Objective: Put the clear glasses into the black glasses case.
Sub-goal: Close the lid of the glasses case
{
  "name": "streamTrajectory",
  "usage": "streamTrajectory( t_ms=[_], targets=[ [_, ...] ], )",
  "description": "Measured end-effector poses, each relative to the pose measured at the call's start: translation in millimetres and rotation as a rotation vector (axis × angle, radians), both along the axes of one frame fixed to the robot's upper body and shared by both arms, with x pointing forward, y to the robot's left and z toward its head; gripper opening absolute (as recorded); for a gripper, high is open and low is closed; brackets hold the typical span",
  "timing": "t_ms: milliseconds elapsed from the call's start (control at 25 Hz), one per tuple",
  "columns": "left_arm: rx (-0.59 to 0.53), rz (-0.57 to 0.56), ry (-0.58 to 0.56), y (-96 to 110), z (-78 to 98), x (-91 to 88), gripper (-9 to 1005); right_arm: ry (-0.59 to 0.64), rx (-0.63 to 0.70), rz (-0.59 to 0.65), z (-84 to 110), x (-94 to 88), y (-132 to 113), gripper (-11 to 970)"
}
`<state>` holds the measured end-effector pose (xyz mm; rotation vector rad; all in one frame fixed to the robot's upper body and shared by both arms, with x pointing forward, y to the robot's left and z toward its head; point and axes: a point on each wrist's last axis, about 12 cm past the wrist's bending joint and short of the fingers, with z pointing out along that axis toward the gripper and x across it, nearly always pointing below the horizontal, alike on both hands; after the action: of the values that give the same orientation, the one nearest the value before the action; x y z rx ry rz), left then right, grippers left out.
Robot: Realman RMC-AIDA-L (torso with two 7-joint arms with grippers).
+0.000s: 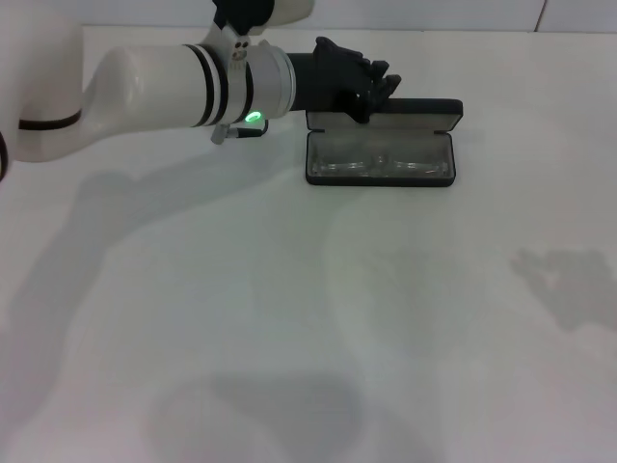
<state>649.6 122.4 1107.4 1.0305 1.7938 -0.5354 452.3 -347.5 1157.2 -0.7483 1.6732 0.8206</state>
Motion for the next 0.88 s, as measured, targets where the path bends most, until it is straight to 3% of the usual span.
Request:
streamTrajectory(
  t_ms=[880],
  targets=[
    [0.028,0.012,0.028,3.3,-9.8,-3.0,186,-0.01,0.032,0.003,-5.8,0.7,0.0,124]
  ],
)
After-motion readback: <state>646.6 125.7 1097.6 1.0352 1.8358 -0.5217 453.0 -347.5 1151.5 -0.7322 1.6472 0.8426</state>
